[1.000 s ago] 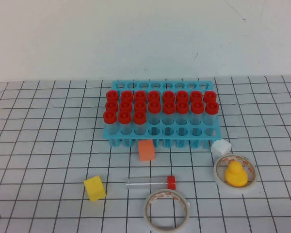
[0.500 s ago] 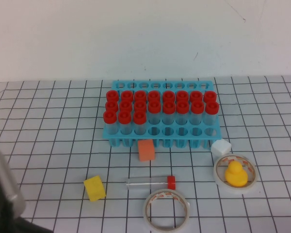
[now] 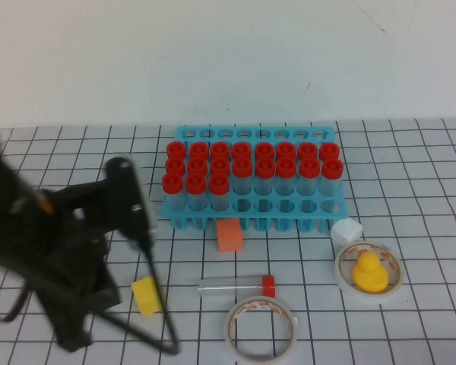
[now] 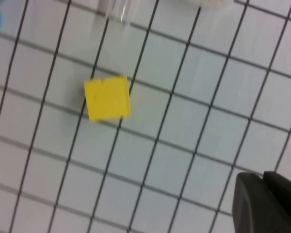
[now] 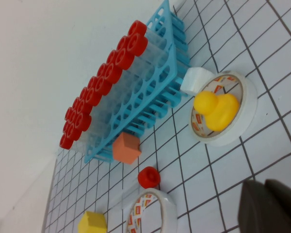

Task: Place the test tubes

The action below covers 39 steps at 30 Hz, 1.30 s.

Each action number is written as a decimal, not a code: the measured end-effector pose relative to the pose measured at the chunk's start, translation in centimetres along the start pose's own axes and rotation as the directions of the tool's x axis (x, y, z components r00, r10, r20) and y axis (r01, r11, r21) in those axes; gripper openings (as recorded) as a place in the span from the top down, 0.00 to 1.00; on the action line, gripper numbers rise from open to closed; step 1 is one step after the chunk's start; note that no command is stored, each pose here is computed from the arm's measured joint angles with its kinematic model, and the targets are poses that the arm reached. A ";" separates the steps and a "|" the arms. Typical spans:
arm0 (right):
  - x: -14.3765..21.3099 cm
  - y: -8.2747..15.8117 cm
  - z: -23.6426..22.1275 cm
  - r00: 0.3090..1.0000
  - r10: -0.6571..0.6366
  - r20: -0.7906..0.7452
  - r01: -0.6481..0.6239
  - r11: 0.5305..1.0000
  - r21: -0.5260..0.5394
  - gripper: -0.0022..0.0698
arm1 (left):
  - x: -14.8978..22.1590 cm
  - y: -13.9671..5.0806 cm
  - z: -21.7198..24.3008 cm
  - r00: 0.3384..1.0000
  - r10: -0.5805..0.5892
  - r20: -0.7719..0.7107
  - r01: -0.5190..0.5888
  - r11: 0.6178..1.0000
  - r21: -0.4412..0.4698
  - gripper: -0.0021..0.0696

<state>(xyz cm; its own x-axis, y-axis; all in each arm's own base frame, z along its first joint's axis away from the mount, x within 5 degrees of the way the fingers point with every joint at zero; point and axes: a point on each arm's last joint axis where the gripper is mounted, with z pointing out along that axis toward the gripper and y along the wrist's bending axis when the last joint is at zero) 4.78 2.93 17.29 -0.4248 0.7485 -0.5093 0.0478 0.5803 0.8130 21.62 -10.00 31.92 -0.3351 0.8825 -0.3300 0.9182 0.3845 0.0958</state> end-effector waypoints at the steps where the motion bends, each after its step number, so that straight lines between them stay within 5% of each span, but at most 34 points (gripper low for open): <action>1: 0.0 0.0 0.0 1.000 0.000 0.000 0.000 1.000 0.000 0.97 | -0.6 0.1 0.3 1.000 0.017 -0.007 -0.017 1.000 0.008 0.96; 7: 0.0 0.0 0.0 1.000 0.000 0.000 0.000 1.000 0.000 0.97 | -4.8 0.9 3.9 0.987 0.145 -0.072 -0.141 0.989 0.053 0.75; 13: 0.0 0.0 0.0 1.000 0.002 0.000 -0.002 1.000 -0.001 0.97 | -7.8 1.1 8.0 0.939 0.320 -0.128 -0.327 0.944 -0.035 0.55; 39: 0.0 0.0 0.0 0.997 -0.082 -0.002 0.082 0.997 -0.002 0.97 | -8.9 3.0 19.1 0.882 0.425 -0.204 -0.443 0.896 -0.046 0.48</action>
<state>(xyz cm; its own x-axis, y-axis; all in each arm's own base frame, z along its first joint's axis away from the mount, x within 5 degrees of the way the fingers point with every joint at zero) 4.77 2.96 17.29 -0.4294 0.6973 -0.5739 0.0111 0.6395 0.7687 31.37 -21.92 17.18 0.0519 0.9969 -0.0586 0.9609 -0.0339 0.2750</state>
